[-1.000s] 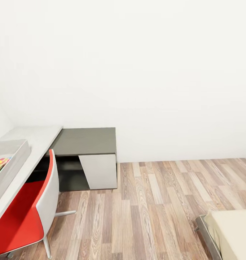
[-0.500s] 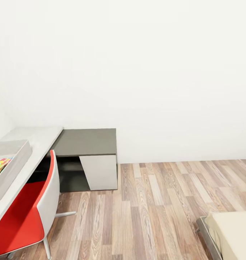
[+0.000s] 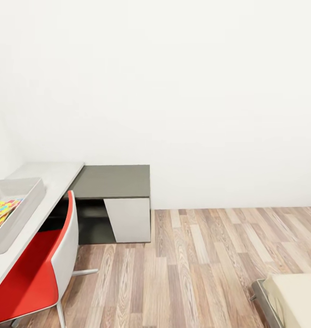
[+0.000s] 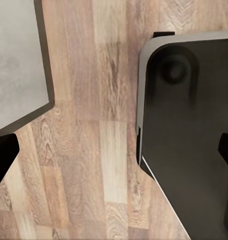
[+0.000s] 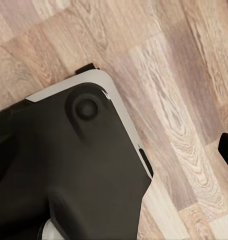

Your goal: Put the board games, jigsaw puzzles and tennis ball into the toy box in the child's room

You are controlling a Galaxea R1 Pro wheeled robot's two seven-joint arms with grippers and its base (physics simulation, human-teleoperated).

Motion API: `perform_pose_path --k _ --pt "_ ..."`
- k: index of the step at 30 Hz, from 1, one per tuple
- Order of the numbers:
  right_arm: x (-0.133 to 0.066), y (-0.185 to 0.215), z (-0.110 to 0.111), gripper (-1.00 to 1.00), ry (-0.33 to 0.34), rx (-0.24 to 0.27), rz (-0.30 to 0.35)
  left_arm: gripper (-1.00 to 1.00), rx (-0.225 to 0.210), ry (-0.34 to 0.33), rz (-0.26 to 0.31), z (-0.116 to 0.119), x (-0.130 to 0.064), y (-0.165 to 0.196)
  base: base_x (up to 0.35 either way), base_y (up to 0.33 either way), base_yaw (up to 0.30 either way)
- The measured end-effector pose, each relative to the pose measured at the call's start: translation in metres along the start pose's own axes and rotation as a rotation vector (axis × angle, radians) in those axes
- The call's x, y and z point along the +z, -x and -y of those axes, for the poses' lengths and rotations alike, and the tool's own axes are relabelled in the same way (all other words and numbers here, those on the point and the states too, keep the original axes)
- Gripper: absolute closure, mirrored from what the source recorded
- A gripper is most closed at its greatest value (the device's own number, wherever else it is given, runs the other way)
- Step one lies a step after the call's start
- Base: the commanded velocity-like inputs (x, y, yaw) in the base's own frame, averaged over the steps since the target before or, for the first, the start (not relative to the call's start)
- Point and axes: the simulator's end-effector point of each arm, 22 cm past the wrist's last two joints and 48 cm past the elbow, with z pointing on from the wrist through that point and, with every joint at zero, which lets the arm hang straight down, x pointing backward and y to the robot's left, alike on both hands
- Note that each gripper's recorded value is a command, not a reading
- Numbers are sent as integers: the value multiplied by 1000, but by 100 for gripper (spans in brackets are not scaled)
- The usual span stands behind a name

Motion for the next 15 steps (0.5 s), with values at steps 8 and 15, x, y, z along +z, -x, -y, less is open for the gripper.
perform_pose_path --k 8,15 --pt "0 5 -1 -100 4 2 13 -100 -1 -5 11 4 -1 5 0 -67 72" --pt "-1 10 -3 -100 9 3 24 -100 -3 -5 22 3 -1 9 0 -233 55"
